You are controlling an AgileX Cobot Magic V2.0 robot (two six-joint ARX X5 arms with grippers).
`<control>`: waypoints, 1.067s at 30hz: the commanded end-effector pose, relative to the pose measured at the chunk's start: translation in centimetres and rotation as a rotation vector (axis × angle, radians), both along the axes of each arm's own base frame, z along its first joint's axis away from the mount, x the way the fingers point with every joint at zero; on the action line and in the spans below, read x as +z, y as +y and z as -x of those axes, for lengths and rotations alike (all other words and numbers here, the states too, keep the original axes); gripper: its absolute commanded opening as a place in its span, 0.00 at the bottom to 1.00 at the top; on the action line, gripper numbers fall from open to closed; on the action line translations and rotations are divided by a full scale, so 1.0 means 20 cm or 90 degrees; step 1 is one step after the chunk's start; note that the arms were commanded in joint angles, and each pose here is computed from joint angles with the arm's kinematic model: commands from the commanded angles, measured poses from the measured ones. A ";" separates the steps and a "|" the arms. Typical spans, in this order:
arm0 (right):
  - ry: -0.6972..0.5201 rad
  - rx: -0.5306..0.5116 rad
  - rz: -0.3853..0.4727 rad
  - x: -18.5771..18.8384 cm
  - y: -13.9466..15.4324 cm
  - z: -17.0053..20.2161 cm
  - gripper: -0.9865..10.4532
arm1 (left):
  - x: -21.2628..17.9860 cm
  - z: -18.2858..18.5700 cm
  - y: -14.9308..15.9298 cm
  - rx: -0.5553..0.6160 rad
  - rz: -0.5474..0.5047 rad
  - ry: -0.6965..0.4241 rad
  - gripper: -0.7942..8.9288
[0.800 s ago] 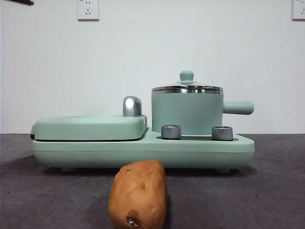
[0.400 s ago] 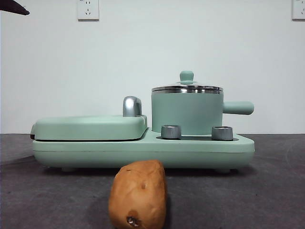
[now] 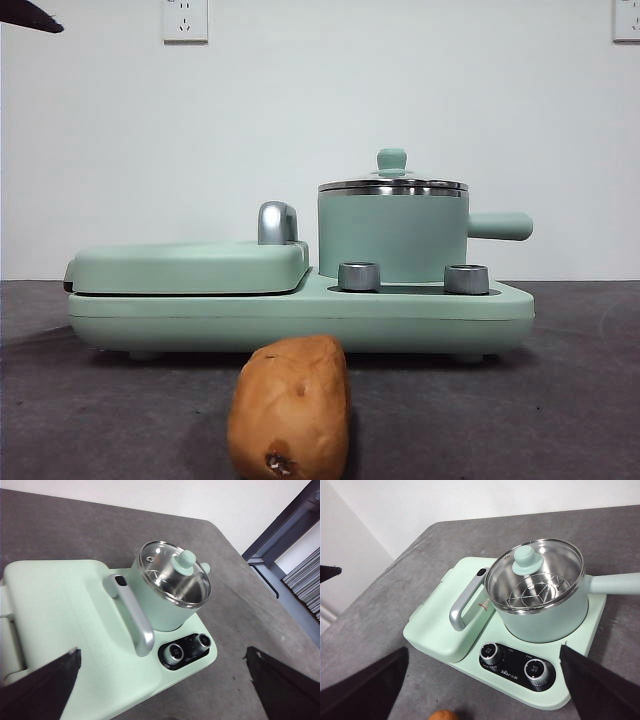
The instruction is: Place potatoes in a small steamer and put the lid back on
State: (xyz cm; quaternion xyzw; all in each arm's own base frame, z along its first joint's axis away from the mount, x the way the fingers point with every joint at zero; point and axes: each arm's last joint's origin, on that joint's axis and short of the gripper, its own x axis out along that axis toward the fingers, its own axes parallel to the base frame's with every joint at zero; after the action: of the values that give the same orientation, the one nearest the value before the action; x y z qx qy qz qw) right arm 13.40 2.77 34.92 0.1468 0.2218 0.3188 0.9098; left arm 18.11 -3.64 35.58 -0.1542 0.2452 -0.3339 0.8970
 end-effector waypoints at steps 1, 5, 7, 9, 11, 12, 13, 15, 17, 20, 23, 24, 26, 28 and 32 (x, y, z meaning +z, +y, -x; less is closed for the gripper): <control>-0.016 0.007 -0.002 0.03 0.00 0.00 0.51 | 0.05 -0.05 -0.03 0.004 0.000 -0.006 0.63; -0.013 0.025 -0.009 0.03 0.01 0.00 0.51 | 0.12 -0.16 -0.10 -0.008 -0.013 0.002 0.63; -0.010 0.024 -0.009 0.02 0.01 0.00 0.51 | 0.16 -0.24 -0.16 -0.012 -0.030 0.014 0.63; -0.010 0.024 -0.009 0.02 0.01 0.00 0.51 | 0.19 -0.32 -0.22 -0.018 -0.049 0.028 0.63; -0.010 0.024 -0.009 0.02 0.01 0.00 0.51 | 0.23 -0.39 -0.30 -0.026 -0.074 0.039 0.63; -0.010 0.024 -0.009 0.02 0.01 0.00 0.51 | 0.24 -0.44 -0.35 -0.031 -0.090 0.043 0.63; -0.009 0.024 -0.009 0.02 0.01 0.00 0.51 | 0.25 -0.47 -0.39 -0.035 -0.106 0.044 0.63; -0.008 0.024 -0.009 0.02 0.01 0.00 0.51 | 0.27 -0.55 -0.49 -0.044 -0.141 0.045 0.63; -0.007 0.024 -0.008 0.02 0.01 0.00 0.51 | 0.28 -0.61 -0.59 -0.051 -0.176 0.042 0.62; -0.006 0.024 -0.008 0.02 0.01 0.00 0.51 | 0.27 -0.71 -0.74 -0.063 -0.219 0.035 0.62; -0.006 0.024 -0.008 0.02 0.01 0.00 0.51 | 0.23 -0.80 -0.89 -0.077 -0.233 0.035 0.62; -0.006 0.024 -0.008 0.02 0.01 0.00 0.51 | 0.22 -0.82 -0.93 -0.082 -0.234 0.032 0.62; -0.007 0.024 -0.008 0.02 0.01 0.00 0.51 | 0.18 -0.87 -1.02 -0.086 -0.238 0.024 0.62; -0.007 0.024 -0.008 0.02 0.01 0.00 0.51 | 0.13 -0.91 -1.10 -0.086 -0.248 0.019 0.62; -0.007 0.023 -0.007 0.02 0.01 0.00 0.51 | 0.02 -0.96 -1.23 -0.093 -0.259 0.014 0.61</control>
State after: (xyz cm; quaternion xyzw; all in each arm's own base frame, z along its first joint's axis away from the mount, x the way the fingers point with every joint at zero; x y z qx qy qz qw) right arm 13.32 2.84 34.88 0.1505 0.2259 0.3326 0.9032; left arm 37.14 -27.85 35.58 0.0420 0.3416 -0.3355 0.8769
